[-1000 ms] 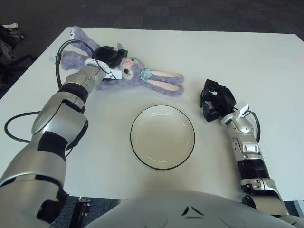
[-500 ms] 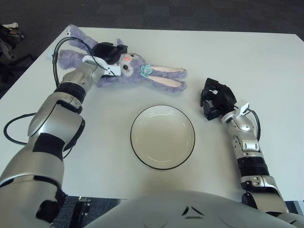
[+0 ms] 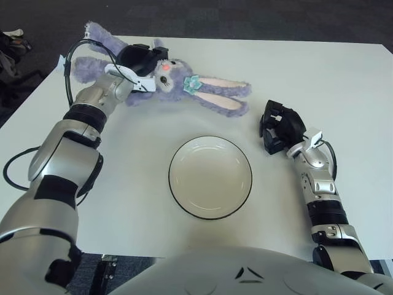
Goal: Put the doll into the plate.
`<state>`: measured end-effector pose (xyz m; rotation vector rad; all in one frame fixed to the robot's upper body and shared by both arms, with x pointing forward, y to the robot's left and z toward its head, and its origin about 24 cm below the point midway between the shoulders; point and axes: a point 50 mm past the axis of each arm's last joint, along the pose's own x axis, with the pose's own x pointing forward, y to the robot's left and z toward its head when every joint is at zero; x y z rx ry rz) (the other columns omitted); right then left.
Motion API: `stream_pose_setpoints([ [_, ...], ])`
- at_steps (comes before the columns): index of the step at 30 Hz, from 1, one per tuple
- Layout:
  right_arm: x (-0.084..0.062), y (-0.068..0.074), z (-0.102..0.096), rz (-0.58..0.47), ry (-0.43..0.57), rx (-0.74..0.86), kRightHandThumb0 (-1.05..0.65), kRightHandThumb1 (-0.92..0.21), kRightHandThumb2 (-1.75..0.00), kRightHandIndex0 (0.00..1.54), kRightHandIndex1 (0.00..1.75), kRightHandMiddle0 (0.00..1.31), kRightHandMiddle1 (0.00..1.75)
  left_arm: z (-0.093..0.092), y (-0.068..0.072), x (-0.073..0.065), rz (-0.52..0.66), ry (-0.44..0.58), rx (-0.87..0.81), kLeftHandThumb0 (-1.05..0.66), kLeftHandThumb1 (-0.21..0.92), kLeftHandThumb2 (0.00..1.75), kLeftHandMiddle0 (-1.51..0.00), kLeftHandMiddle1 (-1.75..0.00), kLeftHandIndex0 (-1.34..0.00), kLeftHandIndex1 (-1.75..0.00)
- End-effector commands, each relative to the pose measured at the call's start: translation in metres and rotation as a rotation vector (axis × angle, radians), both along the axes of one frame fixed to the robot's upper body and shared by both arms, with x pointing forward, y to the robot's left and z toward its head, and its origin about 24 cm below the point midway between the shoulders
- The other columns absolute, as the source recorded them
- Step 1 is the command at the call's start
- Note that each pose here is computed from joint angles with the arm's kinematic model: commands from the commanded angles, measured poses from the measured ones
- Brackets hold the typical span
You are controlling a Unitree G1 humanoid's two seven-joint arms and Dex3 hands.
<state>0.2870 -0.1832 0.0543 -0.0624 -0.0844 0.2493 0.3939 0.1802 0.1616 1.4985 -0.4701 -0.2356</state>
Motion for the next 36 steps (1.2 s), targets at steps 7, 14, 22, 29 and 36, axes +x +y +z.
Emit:
stream_pose_setpoints([
  [7, -0.01, -0.008, -0.03, -0.02, 0.152, -0.018, -0.01, 0.06, -1.75, 0.88, 1.75, 0.7, 1.74, 0.016, 0.006, -0.005, -0.006, -0.048, -0.047, 0.0, -0.11, 1.75, -0.95, -1.6, -0.73, -1.75],
  [14, -0.009, -0.008, -0.031, -0.02, 0.153, -0.015, -0.01, 0.06, -1.75, 0.88, 1.75, 0.69, 1.74, 0.03, -0.002, -0.019, -0.064, -0.09, -0.054, 0.0, -0.11, 1.75, -0.95, -1.61, -0.73, -1.75],
  [22, -0.009, -0.008, -0.032, -0.015, 0.157, -0.028, -0.01, 0.07, -1.75, 0.87, 1.75, 0.7, 1.74, 0.034, -0.011, -0.032, -0.13, -0.115, -0.076, 0.0, -0.11, 1.75, -0.95, -1.61, -0.73, -1.75],
  [29, -0.008, -0.007, -0.032, -0.024, 0.158, -0.026, -0.01, 0.07, -1.75, 0.87, 1.75, 0.7, 1.74, 0.037, -0.017, -0.042, -0.206, -0.151, -0.086, 0.0, -0.12, 1.75, -0.96, -1.58, -0.74, -1.75],
  [36, -0.008, -0.007, -0.032, -0.025, 0.162, -0.018, -0.01, 0.06, -1.75, 0.87, 1.74, 0.69, 1.75, 0.04, -0.022, -0.052, -0.287, -0.185, -0.075, 0.0, -0.12, 1.75, -0.97, -1.59, -0.72, -1.75],
])
